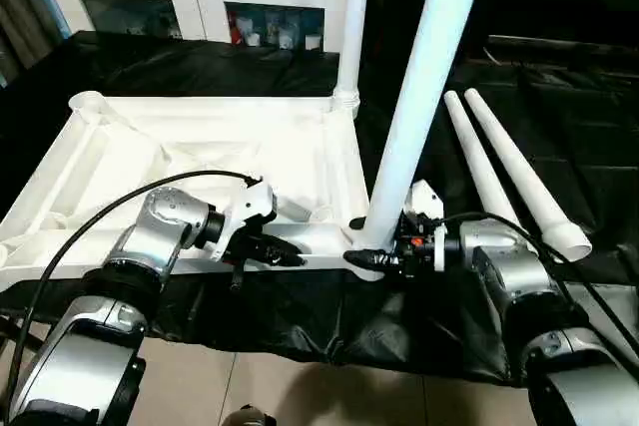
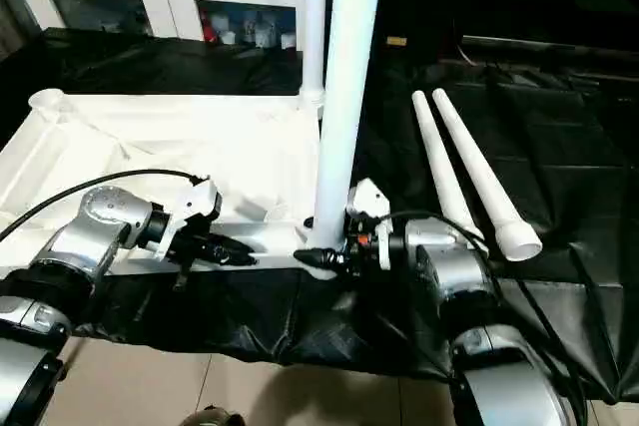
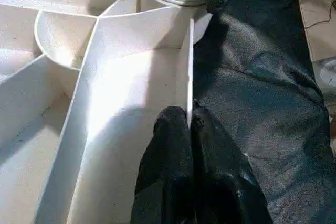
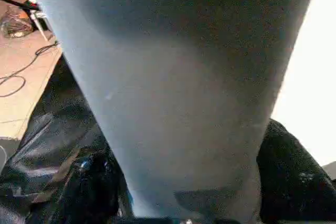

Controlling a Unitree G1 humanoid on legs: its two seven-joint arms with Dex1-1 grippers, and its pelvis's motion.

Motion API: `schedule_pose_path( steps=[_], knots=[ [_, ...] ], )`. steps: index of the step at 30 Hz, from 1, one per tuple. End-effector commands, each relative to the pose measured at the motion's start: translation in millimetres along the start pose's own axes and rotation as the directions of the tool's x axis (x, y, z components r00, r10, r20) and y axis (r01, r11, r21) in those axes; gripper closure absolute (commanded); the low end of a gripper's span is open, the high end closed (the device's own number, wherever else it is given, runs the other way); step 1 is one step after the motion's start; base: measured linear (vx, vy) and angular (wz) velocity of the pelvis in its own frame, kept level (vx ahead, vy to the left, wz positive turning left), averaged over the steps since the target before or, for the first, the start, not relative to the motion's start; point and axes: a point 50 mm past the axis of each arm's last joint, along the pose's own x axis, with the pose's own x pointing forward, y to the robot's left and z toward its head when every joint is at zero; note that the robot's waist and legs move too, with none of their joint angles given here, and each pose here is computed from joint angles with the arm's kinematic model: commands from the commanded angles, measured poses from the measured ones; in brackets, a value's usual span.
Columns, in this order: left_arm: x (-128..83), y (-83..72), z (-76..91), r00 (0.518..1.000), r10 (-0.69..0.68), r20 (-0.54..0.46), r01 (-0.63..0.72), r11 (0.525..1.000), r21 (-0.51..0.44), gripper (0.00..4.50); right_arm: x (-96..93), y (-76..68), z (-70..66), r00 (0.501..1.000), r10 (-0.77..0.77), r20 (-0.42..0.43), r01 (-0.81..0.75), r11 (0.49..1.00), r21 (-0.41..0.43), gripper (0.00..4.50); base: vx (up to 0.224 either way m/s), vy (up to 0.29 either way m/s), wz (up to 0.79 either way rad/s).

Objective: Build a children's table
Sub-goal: Rotate leg to tighten

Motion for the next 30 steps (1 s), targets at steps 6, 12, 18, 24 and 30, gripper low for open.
schedule_pose_path(
  steps=[6,12,18,24,30],
  knots=[
    [28,20.0,22.8,0.963,0.266,0.054,-0.263,0.964,-0.048,4.5,41.3,-7.8,-8.4,0.914,-0.407,0.013,0.404,0.91,0.095,1.75,0.0,0.0,0.0],
    [64,24.4,42.9,0.914,0.402,0.061,-0.397,0.914,-0.084,4.5,56.6,-22.0,-7.4,0.661,-0.749,-0.053,0.739,0.637,0.216,1.75,0.0,0.0,0.0],
    [80,19.5,50.1,0.919,0.388,0.078,-0.384,0.922,-0.058,4.5,66.3,-21.2,6.0,0.656,-0.755,0.016,0.745,0.65,0.151,1.06,0.0,0.0,0.0],
    [70,17.0,46.0,0.936,0.34,0.088,-0.341,0.94,0.001,4.5,52.6,-28.4,15.0,0.684,-0.723,0.099,0.707,0.69,0.155,0.5,0.0,0.0,0.0],
    [51,11.1,28.6,0.974,0.221,0.045,-0.224,0.973,0.048,4.5,36.5,-26.0,16.0,0.855,-0.508,0.105,0.509,0.86,0.012,0.38,0.0,0.0,0.0]
  ],
)
